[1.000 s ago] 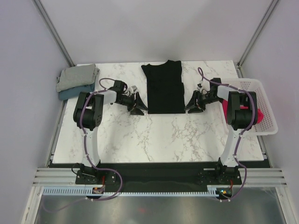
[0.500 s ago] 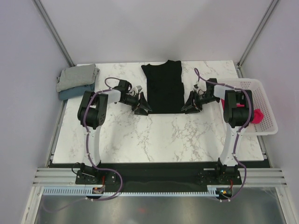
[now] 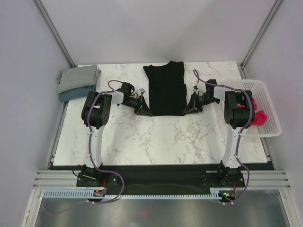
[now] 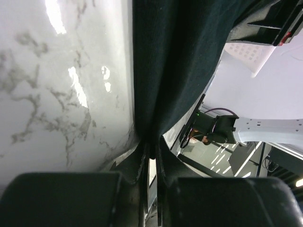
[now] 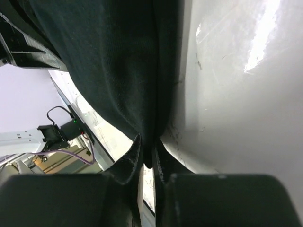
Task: Fold and stack the t-shirts
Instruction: Fold the tshirt, then neatly place the folded tshirt to the corner
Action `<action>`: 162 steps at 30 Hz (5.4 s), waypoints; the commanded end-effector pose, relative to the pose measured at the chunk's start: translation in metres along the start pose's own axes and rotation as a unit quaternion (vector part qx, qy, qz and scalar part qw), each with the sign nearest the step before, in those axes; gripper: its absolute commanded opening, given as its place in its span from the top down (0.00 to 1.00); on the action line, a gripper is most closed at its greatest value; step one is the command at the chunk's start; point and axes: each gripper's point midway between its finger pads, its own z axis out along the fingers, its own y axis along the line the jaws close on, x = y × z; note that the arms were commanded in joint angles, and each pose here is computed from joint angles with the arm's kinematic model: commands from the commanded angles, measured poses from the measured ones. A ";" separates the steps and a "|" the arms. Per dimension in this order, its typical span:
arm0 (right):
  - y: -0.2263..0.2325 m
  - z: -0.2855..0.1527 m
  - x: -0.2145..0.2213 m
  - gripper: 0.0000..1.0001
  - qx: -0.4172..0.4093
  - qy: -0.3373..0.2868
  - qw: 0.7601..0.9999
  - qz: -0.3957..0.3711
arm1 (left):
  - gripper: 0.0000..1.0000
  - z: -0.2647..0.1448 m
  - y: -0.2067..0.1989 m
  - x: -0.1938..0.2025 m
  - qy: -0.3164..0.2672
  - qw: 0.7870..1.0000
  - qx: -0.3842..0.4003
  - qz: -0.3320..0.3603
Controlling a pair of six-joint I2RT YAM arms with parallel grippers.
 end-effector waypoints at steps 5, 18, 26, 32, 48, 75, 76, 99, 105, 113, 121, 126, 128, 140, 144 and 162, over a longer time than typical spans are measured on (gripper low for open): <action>0.014 -0.012 0.008 1.00 -0.003 -0.014 0.999 -0.045 | 0.91 -0.010 -0.015 0.014 -0.005 1.000 0.009 0.022; 0.102 -0.077 0.060 1.00 -0.077 0.011 0.992 -0.099 | 0.98 -0.079 -0.135 0.073 -0.063 0.979 0.081 0.177; 0.119 -0.085 0.044 1.00 -0.084 -0.003 0.989 -0.124 | 0.98 -0.079 -0.134 0.083 -0.071 0.976 0.073 0.192; 0.126 -0.076 0.009 1.00 -0.084 -0.011 0.986 -0.142 | 0.98 -0.073 -0.124 0.074 -0.066 0.979 0.066 0.182; 0.153 0.005 -0.191 0.74 -0.106 -0.169 0.945 -0.260 | 0.88 -0.109 -0.090 -0.150 -0.247 0.943 -0.044 0.217; 0.192 -0.038 -0.115 0.02 -0.271 -0.166 0.923 -0.217 | 0.22 -0.123 -0.024 -0.090 -0.262 0.948 -0.072 0.168; 0.186 -0.029 -0.113 0.02 -0.274 -0.155 0.926 -0.211 | 0.22 -0.122 -0.015 -0.094 -0.260 0.949 -0.075 0.160; 0.093 0.047 -0.124 0.02 -0.136 -0.124 0.960 -0.209 | 0.28 -0.054 -0.005 -0.146 -0.175 0.980 0.075 0.049; 0.075 0.046 -0.121 0.02 -0.076 -0.122 0.966 -0.216 | 0.53 -0.024 -0.024 -0.152 -0.154 0.981 0.077 0.087; 0.062 0.036 -0.116 0.02 -0.018 -0.136 0.960 -0.244 | 0.98 -0.011 -0.045 -0.142 -0.134 0.982 0.079 0.110; 0.096 -0.064 -0.122 0.02 0.143 -0.272 0.872 -0.382 | 0.98 -0.098 -0.096 -0.154 -0.196 0.931 -0.074 0.300; 0.115 -0.103 -0.109 0.02 0.170 -0.304 0.844 -0.407 | 0.98 -0.139 -0.091 -0.150 -0.191 0.898 -0.168 0.359; 0.119 -0.108 -0.104 0.02 0.172 -0.305 0.842 -0.411 | 0.98 -0.152 -0.081 -0.144 -0.179 0.885 -0.216 0.373; 0.111 -0.117 -0.096 0.02 0.150 -0.304 0.858 -0.387 | 0.98 -0.242 -0.040 -0.140 -0.181 0.794 -0.432 0.388; 0.105 -0.119 -0.094 0.02 0.146 -0.303 0.862 -0.380 | 0.98 -0.277 -0.044 -0.140 -0.201 0.761 -0.484 0.383; 0.088 -0.128 -0.087 0.02 0.121 -0.304 0.875 -0.357 | 0.98 -0.394 -0.125 -0.155 -0.324 0.612 -0.607 0.391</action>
